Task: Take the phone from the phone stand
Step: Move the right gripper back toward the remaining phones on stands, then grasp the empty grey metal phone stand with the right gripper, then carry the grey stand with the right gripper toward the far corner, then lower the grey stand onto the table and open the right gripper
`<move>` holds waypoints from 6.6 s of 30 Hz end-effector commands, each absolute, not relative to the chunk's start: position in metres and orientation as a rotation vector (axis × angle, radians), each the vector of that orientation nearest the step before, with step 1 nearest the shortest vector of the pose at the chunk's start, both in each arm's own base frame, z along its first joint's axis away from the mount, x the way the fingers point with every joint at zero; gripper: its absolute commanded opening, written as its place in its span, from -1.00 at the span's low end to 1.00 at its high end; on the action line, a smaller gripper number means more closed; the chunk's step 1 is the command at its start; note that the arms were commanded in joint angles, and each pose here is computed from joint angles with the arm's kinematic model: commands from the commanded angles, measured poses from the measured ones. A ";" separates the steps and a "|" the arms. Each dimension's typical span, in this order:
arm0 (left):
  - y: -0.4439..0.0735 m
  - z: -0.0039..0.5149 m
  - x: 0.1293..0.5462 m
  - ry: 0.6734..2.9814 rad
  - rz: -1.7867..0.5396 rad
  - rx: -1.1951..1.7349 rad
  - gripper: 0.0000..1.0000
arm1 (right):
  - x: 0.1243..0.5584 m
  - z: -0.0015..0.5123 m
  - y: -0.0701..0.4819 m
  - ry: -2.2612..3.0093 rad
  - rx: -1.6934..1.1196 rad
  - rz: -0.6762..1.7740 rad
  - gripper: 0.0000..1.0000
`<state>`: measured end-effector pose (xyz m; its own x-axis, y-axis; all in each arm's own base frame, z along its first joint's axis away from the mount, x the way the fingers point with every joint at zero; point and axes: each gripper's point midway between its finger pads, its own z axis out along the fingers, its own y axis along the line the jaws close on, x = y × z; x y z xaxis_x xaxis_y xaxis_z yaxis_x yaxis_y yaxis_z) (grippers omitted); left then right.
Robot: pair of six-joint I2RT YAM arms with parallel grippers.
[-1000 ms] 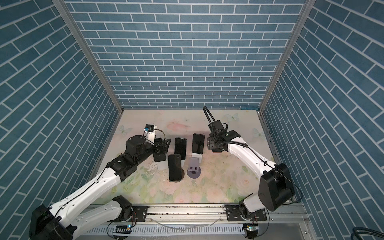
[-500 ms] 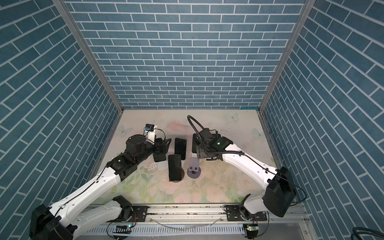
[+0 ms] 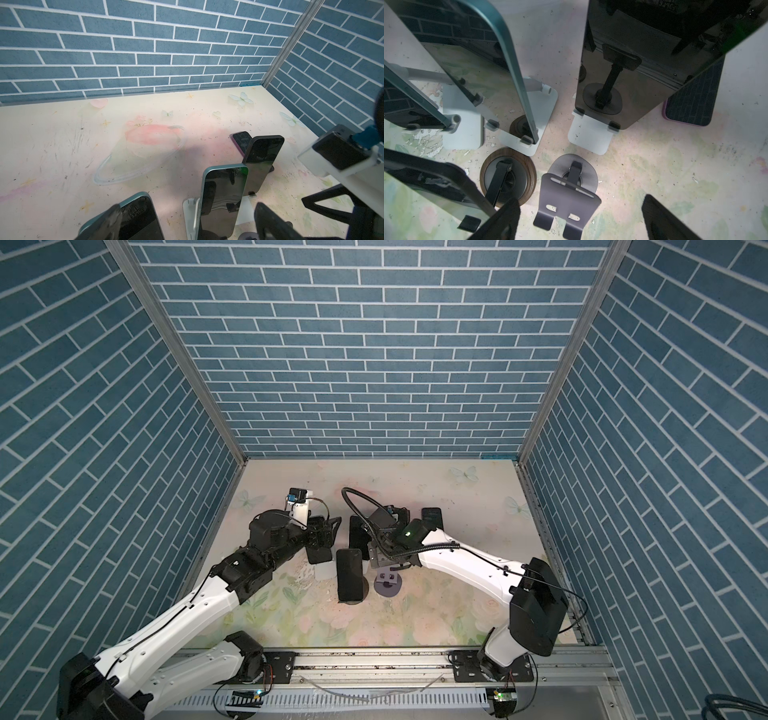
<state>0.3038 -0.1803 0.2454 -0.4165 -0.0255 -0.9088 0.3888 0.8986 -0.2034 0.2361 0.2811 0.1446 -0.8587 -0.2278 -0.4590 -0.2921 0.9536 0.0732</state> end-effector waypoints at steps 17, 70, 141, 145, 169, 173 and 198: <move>-0.169 0.249 0.296 1.937 -0.433 0.270 0.99 | 0.237 0.119 0.295 2.709 -0.253 0.155 0.71; -0.171 0.243 0.296 1.941 -0.436 0.278 0.99 | 0.209 0.096 0.243 2.808 -0.229 -0.122 0.46; -0.168 0.240 0.299 1.927 -0.391 0.299 0.99 | 0.371 0.171 0.059 2.636 0.241 -0.098 0.00; -0.168 0.237 0.299 1.939 -0.384 0.302 0.99 | 0.397 0.169 0.053 2.631 0.265 -0.060 0.00; -0.172 0.248 0.312 1.938 -0.356 0.308 0.99 | 0.484 0.128 0.048 2.716 0.133 -0.117 0.04; -0.173 0.248 0.313 1.939 -0.352 0.310 0.99 | 0.486 0.118 0.048 2.738 0.128 -0.124 0.05; -0.175 0.243 0.315 1.950 -0.348 0.318 0.99 | 0.484 0.116 0.045 2.739 0.146 -0.151 0.69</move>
<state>0.3125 -0.1753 0.2350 -0.4016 0.0629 -0.9136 0.3763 0.9209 -0.1020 0.4817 0.0485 0.1022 -0.9237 0.0976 -0.3704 0.1323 0.9888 -0.0695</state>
